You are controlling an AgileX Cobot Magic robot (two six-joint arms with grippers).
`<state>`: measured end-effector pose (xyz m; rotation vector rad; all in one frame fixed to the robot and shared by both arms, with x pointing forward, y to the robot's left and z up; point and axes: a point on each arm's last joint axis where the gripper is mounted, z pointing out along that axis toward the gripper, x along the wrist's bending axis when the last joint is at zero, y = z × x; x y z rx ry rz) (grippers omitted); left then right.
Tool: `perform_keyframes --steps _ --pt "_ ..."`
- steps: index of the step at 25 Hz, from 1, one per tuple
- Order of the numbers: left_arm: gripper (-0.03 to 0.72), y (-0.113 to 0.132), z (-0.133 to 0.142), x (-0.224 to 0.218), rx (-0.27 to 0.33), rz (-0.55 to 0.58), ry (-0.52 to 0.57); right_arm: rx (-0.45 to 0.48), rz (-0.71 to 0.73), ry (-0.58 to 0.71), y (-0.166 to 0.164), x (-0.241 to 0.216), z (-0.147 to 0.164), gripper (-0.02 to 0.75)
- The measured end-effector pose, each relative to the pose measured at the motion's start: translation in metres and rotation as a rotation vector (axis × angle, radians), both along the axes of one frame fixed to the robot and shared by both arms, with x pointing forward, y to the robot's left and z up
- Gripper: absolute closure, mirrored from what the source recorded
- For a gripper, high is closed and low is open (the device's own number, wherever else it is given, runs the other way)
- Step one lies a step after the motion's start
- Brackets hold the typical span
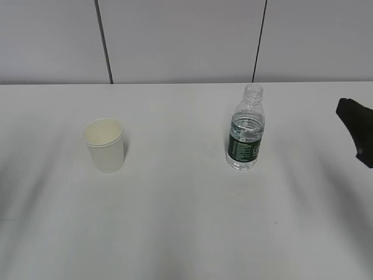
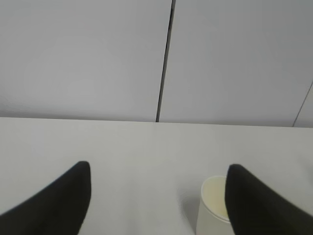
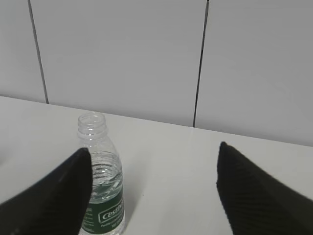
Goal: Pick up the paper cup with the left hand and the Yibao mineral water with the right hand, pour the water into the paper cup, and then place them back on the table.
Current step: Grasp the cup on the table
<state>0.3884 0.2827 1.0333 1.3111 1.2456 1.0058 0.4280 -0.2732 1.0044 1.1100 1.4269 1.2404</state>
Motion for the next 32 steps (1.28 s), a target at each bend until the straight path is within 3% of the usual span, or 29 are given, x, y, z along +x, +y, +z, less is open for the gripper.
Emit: perform_keyframes --steps 10,15,23,32 --pt "0.174 -0.003 -0.015 0.018 0.024 -0.011 0.050 0.074 0.042 -0.012 0.007 0.029 -0.034 0.153" --pt "0.174 -0.007 -0.031 0.037 0.044 -0.029 0.073 0.088 0.072 0.060 0.011 0.034 -0.052 0.153" --pt "0.174 -0.015 -0.046 0.054 0.067 -0.097 0.018 0.105 0.086 0.052 0.012 0.038 -0.059 0.153" --pt "0.174 -0.026 -0.094 0.048 0.057 -0.233 0.027 0.105 0.087 0.107 0.013 0.041 -0.075 0.153"
